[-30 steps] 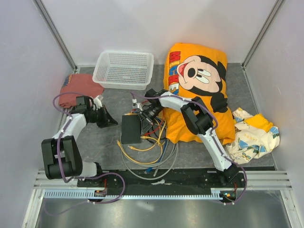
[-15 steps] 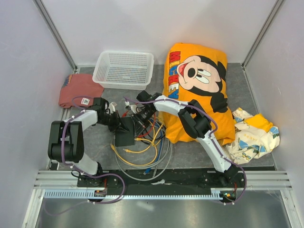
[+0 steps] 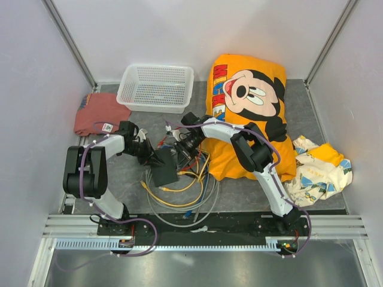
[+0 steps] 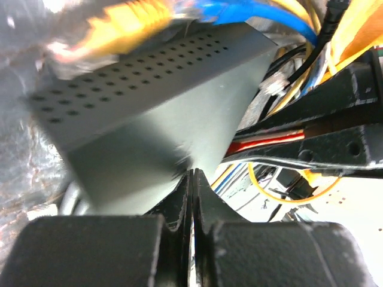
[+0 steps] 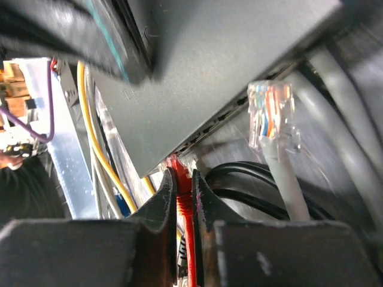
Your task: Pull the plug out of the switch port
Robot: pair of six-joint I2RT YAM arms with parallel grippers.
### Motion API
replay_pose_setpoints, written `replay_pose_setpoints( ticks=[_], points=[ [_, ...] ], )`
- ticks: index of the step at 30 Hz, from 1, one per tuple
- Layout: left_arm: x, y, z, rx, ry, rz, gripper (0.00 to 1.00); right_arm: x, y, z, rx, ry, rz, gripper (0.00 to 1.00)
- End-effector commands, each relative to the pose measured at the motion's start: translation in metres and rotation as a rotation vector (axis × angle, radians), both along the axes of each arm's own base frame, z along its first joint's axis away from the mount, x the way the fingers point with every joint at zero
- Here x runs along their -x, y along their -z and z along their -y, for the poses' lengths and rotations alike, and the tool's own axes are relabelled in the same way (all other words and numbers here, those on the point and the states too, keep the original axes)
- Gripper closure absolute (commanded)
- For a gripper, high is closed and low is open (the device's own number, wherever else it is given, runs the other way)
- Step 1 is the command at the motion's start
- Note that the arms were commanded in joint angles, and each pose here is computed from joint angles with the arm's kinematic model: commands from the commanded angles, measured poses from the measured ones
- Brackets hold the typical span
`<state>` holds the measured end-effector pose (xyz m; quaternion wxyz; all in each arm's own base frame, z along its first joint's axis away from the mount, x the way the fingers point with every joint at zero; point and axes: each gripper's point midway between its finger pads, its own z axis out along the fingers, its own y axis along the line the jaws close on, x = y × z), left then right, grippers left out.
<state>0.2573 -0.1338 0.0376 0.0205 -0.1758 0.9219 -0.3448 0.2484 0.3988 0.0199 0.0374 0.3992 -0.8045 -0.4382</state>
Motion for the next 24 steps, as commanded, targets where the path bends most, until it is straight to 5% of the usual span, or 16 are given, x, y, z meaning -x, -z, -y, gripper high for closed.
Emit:
replay_pose_setpoints(
  ticks=[1,4,7,24],
  points=[
    [-0.002,0.045,-0.040,-0.269,-0.032,-0.035,0.98,-0.031,0.030,0.071,0.194,0.031,0.028,0.65],
    [-0.004,0.043,-0.039,-0.261,-0.024,-0.015,0.99,-0.038,0.012,0.052,0.086,0.025,-0.001,0.43],
    [-0.005,0.042,-0.039,-0.257,-0.018,-0.003,0.98,-0.041,0.008,0.037,0.044,0.027,-0.024,0.35],
    [-0.011,0.042,-0.037,-0.257,0.002,0.011,0.98,-0.008,0.005,0.003,-0.013,-0.078,-0.038,0.44]
  ],
)
